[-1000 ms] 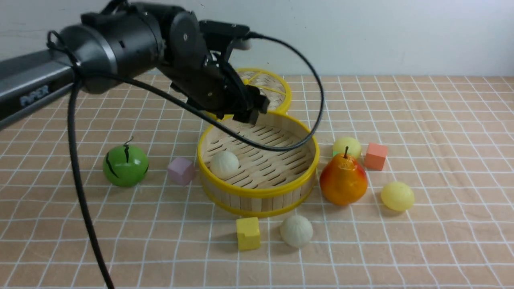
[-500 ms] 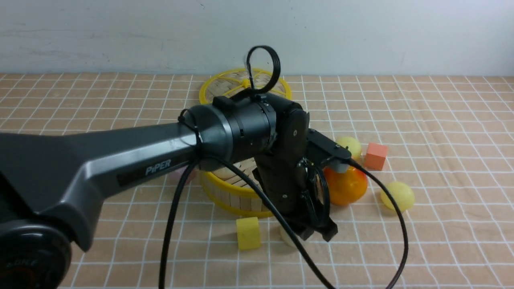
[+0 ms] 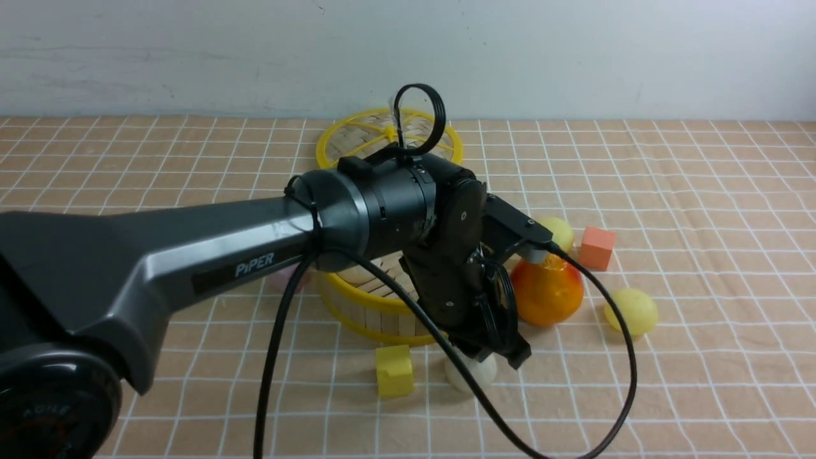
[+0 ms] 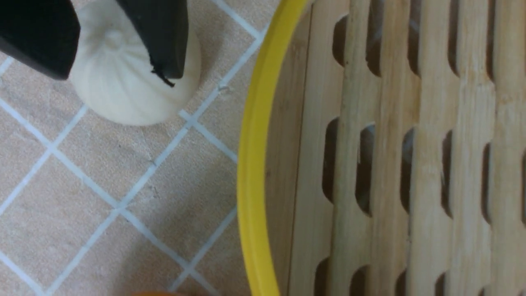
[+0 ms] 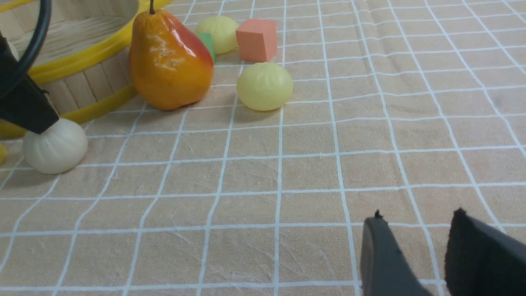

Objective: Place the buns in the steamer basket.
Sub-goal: Use the left arm to grab a steamed stuffed bun, then use the left arm to put the steamed stuffed bun into the steamer, then use the right arm to grab a steamed stuffed bun, then use the right arm to put the steamed stuffed bun into the steamer

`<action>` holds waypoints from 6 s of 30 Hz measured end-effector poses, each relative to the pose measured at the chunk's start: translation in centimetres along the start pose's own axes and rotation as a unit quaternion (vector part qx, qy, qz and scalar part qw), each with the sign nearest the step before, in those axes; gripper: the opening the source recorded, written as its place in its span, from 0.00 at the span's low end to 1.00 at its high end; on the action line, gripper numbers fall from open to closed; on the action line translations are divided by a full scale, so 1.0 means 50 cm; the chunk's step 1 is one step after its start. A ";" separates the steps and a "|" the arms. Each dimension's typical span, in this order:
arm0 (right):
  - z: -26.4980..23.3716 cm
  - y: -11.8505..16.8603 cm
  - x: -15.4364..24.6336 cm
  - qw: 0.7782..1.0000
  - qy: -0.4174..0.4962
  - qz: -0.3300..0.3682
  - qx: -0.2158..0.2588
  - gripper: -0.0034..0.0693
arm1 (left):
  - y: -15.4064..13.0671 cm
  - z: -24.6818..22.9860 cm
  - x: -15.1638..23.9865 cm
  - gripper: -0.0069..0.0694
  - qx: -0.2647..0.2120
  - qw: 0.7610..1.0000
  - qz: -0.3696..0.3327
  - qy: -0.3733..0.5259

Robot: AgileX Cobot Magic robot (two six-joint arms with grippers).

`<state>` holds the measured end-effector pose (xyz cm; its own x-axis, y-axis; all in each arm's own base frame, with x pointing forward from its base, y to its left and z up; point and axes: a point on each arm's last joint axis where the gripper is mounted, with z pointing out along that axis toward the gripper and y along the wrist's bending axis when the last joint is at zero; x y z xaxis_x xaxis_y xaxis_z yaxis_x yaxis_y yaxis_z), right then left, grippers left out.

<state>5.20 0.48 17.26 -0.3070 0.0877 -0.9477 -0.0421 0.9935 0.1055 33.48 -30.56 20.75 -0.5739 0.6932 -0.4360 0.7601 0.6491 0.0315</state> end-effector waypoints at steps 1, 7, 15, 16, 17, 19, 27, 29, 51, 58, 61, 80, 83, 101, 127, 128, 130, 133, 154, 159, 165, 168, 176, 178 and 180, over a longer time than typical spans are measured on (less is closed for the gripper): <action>0.000 0.000 0.000 1.000 0.000 0.000 0.000 0.38 | 0.000 0.001 0.000 0.48 0.000 1.000 0.000 -0.001; 0.000 0.000 0.000 1.000 0.000 0.000 0.000 0.38 | 0.001 0.049 0.008 0.47 -0.001 1.000 0.001 0.009; 0.000 0.000 0.000 1.000 0.000 0.000 0.000 0.38 | 0.002 0.034 -0.001 0.17 0.000 1.000 0.001 0.011; 0.000 0.000 0.000 1.000 0.000 0.000 0.000 0.38 | 0.001 0.024 -0.004 0.11 0.003 1.000 -0.002 0.011; 0.000 0.000 0.000 1.000 0.000 0.000 0.000 0.38 | 0.000 0.013 -0.008 0.09 0.005 1.000 -0.003 0.012; 0.000 0.000 0.000 1.000 0.000 0.000 0.000 0.38 | -0.002 -0.030 -0.025 0.07 0.011 1.000 -0.007 0.000; 0.000 0.000 0.000 1.000 0.000 0.000 0.000 0.38 | 0.044 -0.174 -0.086 0.07 -0.017 0.995 -0.019 -0.098; 0.000 0.000 0.000 1.000 0.000 0.000 0.000 0.38 | 0.086 -0.155 -0.080 0.07 -0.030 0.995 -0.036 -0.093; 0.000 0.000 0.000 1.000 0.000 0.000 0.000 0.38 | 0.176 -0.287 -0.064 0.71 -0.034 0.970 -0.212 -0.117; 0.000 0.000 0.000 1.000 0.000 0.000 0.000 0.38 | 0.078 -0.514 0.015 0.13 -0.025 0.960 -0.176 -0.216; 0.000 0.000 0.000 1.000 0.000 0.000 0.000 0.38 | 0.046 -0.550 0.076 0.07 -0.020 0.957 -0.165 -0.238; 0.000 0.000 -0.003 1.000 -0.009 0.004 -0.001 0.38 | -0.077 -0.451 0.629 0.07 -0.019 0.840 -0.191 -0.508; 0.001 0.004 -0.014 0.996 -0.047 0.075 -0.016 0.38 | -0.080 -0.425 0.651 0.07 -0.015 0.837 -0.200 -0.510; 0.066 0.069 -0.297 0.971 0.229 0.033 -0.064 0.05 | -0.078 -0.421 0.652 0.07 -0.016 0.822 -0.201 -0.533; 0.614 0.081 -0.259 0.890 0.452 0.031 -0.050 0.56 | -0.078 -0.421 0.653 0.07 -0.016 0.823 -0.201 -0.530; 0.616 0.081 -0.260 0.892 0.449 0.031 -0.049 0.57 | -0.078 -0.421 0.653 0.07 -0.016 0.823 -0.201 -0.530; 0.619 0.080 -0.262 0.895 0.442 0.031 -0.048 0.57 | -0.078 -0.421 0.653 0.07 -0.016 0.823 -0.201 -0.530; 0.627 0.080 -0.266 0.905 0.421 0.031 -0.046 0.54 | -0.078 -0.421 0.653 0.07 -0.016 0.823 -0.202 -0.530; 0.646 0.067 -0.245 0.906 0.421 -0.018 -0.032 0.05 | -0.078 -0.420 0.653 0.09 -0.016 0.823 -0.202 -0.530; 0.595 0.141 -0.351 0.931 0.351 -0.041 -0.088 0.05 | -0.078 -0.420 0.653 0.09 -0.016 0.823 -0.202 -0.530; 0.585 0.300 -0.411 0.945 0.253 -0.088 -0.187 0.05 | -0.078 -0.420 0.653 0.10 -0.016 0.823 -0.202 -0.530; 0.619 0.344 -0.390 0.943 0.244 -0.101 -0.200 0.06 | -0.078 -0.420 0.653 0.10 -0.016 0.823 -0.202 -0.530; 0.724 0.360 -0.286 0.934 0.281 -0.118 -0.188 0.15 | -0.078 -0.420 0.653 0.10 -0.016 0.824 -0.202 -0.530; 0.732 0.361 -0.273 0.933 0.284 -0.118 -0.187 0.21 | -0.078 -0.420 0.653 0.11 -0.015 0.824 -0.202 -0.530; 0.736 0.363 -0.267 0.933 0.285 -0.119 -0.187 0.28 | -0.078 -0.420 0.653 0.11 -0.015 0.824 -0.202 -0.529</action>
<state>43.55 20.02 20.75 -0.6974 -0.2902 -0.6553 -0.4694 0.8759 0.1116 5.35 -3.88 25.28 -0.1785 -0.2317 -0.9563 0.5549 0.7789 -0.2923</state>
